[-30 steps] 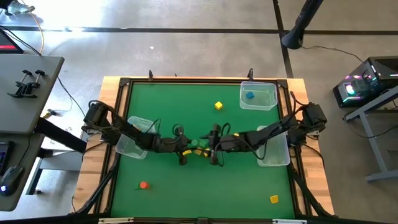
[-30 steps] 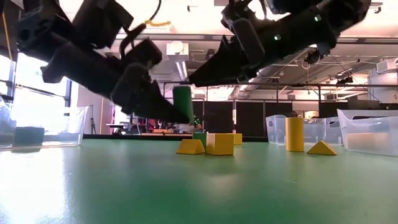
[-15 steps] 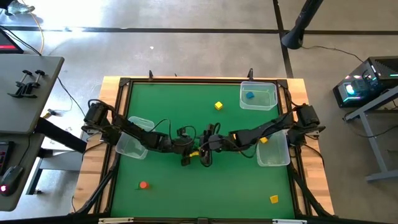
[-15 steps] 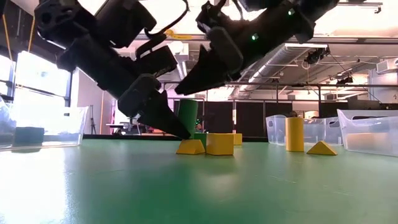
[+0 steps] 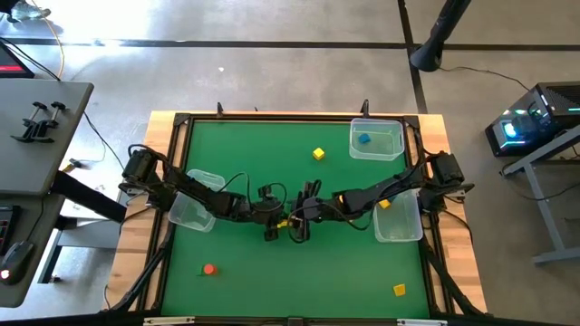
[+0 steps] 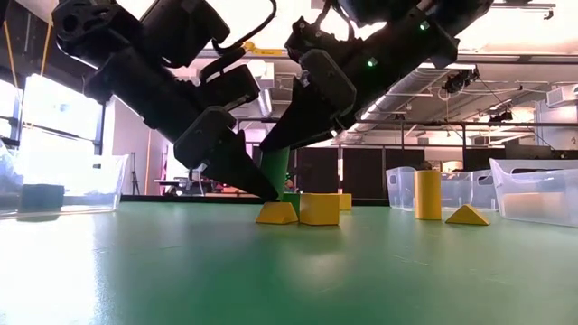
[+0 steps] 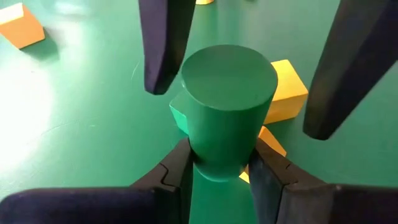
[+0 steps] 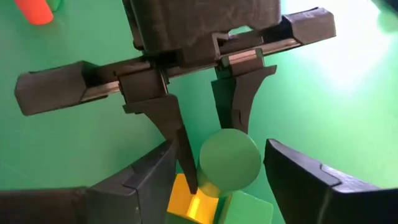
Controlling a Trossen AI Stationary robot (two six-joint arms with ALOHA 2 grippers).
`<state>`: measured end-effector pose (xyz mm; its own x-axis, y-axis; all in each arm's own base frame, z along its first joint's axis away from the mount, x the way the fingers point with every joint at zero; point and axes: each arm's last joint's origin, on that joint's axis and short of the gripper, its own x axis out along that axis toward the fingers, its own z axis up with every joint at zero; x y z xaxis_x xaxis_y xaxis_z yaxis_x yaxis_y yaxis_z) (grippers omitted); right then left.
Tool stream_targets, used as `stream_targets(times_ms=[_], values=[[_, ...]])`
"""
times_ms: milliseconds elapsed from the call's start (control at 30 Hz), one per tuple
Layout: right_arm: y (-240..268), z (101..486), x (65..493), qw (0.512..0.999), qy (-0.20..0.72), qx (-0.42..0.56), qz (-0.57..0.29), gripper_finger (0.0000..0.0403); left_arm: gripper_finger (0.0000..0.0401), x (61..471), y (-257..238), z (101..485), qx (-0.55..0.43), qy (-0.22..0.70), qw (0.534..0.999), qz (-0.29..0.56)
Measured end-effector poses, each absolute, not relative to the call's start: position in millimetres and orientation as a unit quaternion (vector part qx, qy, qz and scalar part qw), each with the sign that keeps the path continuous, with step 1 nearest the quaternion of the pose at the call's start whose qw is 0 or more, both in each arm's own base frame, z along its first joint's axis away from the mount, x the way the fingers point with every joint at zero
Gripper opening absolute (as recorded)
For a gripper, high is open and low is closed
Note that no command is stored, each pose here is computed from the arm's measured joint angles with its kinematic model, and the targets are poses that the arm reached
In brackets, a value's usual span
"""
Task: Sort blocks by size
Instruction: Put the green cylindrical block into the bottom right transparent bin
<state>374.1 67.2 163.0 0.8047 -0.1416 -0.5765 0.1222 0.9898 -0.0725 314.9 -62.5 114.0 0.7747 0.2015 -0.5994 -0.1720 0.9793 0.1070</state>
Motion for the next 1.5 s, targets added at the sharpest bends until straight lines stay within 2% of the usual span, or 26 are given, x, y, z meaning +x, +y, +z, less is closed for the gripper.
stream_targets(times_ms=[667, 1000, 1300, 1500], values=[[65.5, 157.8, 372.6, 0.943, 0.325, -0.006, -0.068, 0.0132, 0.0094, 314.2, -62.2, 113.0, 0.026, 0.323, 0.940, 0.105], [75.0, 160.3, 369.5, 0.943, 0.315, -0.045, -0.101, 0.0127, 0.0135, 314.6, -62.3, 113.3, 0.023, 0.321, 0.941, 0.103], [104.7, 209.9, 318.6, 0.921, 0.320, -0.104, -0.198, 0.0126, 0.0157, 314.4, -63.6, 113.6, 0.017, 0.322, 0.942, 0.095], [130.4, 248.9, 253.0, 0.921, 0.310, -0.061, -0.229, 0.0126, 0.0158, 313.3, -63.1, 112.4, 0.019, 0.327, 0.940, 0.095]])
